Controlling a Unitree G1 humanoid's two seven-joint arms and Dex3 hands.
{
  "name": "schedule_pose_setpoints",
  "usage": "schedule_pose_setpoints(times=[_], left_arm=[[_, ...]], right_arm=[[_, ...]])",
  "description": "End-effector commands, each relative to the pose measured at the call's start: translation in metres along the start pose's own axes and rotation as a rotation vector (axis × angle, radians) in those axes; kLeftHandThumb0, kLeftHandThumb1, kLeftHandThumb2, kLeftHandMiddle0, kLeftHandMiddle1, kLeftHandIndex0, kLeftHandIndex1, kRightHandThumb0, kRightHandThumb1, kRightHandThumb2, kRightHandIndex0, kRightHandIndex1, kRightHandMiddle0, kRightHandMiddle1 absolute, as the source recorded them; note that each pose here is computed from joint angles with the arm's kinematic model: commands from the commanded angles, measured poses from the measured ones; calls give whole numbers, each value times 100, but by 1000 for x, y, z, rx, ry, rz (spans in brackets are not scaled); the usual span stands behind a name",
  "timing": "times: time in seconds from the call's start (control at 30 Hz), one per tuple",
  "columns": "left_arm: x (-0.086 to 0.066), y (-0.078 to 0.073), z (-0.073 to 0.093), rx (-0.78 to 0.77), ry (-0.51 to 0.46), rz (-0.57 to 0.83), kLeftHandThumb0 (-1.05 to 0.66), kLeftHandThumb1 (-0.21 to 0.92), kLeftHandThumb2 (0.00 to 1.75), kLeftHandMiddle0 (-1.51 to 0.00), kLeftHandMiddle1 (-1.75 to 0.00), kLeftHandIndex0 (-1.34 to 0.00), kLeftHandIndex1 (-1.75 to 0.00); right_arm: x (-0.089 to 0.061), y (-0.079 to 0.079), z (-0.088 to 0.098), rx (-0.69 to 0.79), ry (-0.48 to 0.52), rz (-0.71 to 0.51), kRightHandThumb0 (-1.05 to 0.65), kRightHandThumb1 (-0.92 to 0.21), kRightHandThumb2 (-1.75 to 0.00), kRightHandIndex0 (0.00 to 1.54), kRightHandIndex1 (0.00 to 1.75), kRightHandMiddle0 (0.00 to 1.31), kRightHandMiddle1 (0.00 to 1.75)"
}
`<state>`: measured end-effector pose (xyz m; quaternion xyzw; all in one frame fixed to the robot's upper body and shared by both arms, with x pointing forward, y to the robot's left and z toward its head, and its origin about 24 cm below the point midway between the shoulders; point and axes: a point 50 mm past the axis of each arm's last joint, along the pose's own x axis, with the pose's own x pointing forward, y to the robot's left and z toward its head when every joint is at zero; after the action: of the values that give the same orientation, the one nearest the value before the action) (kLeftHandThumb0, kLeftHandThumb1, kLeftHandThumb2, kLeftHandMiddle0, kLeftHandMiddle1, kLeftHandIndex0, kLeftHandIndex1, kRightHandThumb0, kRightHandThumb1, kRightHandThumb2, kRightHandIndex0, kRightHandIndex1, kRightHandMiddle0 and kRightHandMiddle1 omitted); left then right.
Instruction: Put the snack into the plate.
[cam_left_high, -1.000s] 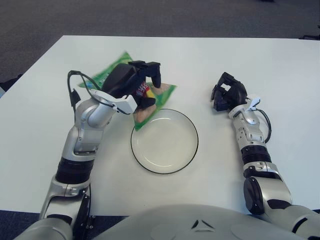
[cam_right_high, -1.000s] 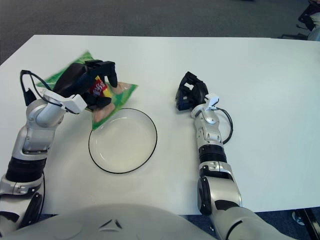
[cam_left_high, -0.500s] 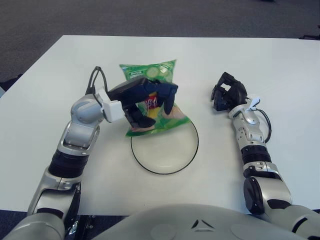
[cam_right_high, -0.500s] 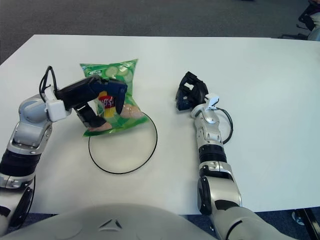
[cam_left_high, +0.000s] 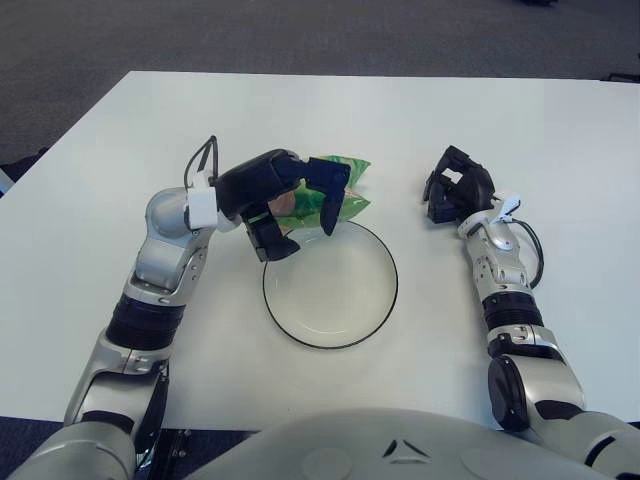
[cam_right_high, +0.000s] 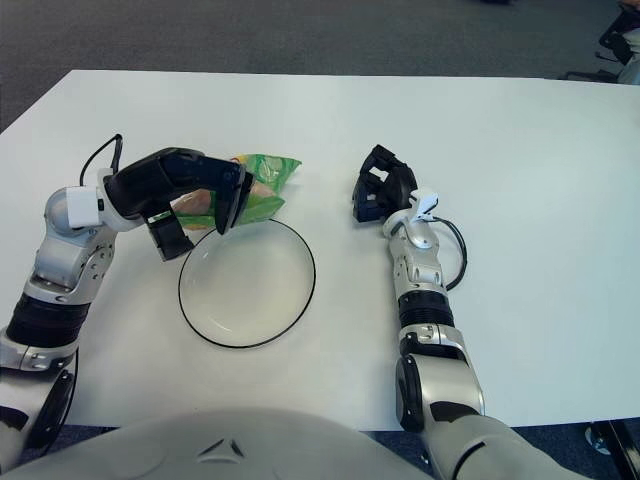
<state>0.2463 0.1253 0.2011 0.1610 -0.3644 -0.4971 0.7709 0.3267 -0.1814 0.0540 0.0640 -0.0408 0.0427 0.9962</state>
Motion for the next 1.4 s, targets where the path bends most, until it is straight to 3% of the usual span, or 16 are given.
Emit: schedule_pose_setpoints(times=[0.0,0.3,0.47,0.57,0.63,0.77,0.87,0.97,1.0,1.03,1.13,1.17,1.27,1.33,1.37], left_arm=[[-5,6,0,-41,34,25,0,-5,166,-94,-154,-67,-175],[-8,6,2,-103,88,75,0,-9,171,-98,-153,-71,-175],[-6,3,3,-48,72,103,0,-10,172,-98,-155,-71,-175],[-5,2,3,1,45,116,0,-10,174,-97,-159,-71,-175],[-5,2,3,22,32,119,0,-10,174,-96,-161,-71,-175],[-7,2,4,103,51,106,0,-10,175,-95,-162,-71,-175],[-10,5,6,252,112,106,0,-10,174,-94,-162,-71,-175],[-11,7,7,383,161,99,0,-10,174,-93,-171,-75,-163],[-12,9,8,447,182,91,-1,-7,169,-91,-171,-75,-159],[-12,10,8,493,196,86,-1,4,159,-78,-173,-68,-165],[-16,30,11,695,255,88,-1,25,139,-58,-174,-53,-171],[-16,34,11,731,264,90,-1,30,129,-57,-174,-53,-160],[-16,44,6,854,301,95,-1,43,112,-54,-174,-47,-150],[-16,45,4,925,315,81,-1,57,96,-43,-174,-33,-157],[-17,45,4,952,320,72,-1,70,79,-37,-169,-24,-163]], right_arm=[[-23,-5,-39,31,168,-38,-1,7,-175,89,175,69,173],[-23,-6,-39,31,172,-36,-1,7,-175,89,175,69,173],[-23,-5,-39,33,175,-36,-1,7,-175,89,175,69,173],[-23,-5,-39,33,178,-37,-36,-11,-156,120,175,71,174],[-24,-5,-39,33,179,-37,-44,-15,-152,127,175,71,174],[-24,-5,-39,33,182,-36,-51,-19,-148,133,175,71,175],[-24,-4,-39,31,183,-36,-52,-19,-147,134,175,71,175],[-24,-4,-39,30,183,-36,-53,-20,-146,134,175,71,175],[-24,-4,-39,30,183,-36,-53,-20,-146,134,175,71,175],[-24,-4,-39,30,182,-36,-53,-20,-146,134,175,71,175],[-24,-4,-39,30,181,-35,-53,-20,-146,134,175,71,175],[-24,-4,-39,30,181,-35,-53,-20,-146,134,175,71,175],[-24,-4,-39,26,183,-35,-53,-20,-146,134,175,71,175],[-24,-4,-39,23,182,-33,-53,-19,-147,134,175,72,175],[-24,-4,-39,21,182,-32,-53,-19,-147,134,175,72,175]])
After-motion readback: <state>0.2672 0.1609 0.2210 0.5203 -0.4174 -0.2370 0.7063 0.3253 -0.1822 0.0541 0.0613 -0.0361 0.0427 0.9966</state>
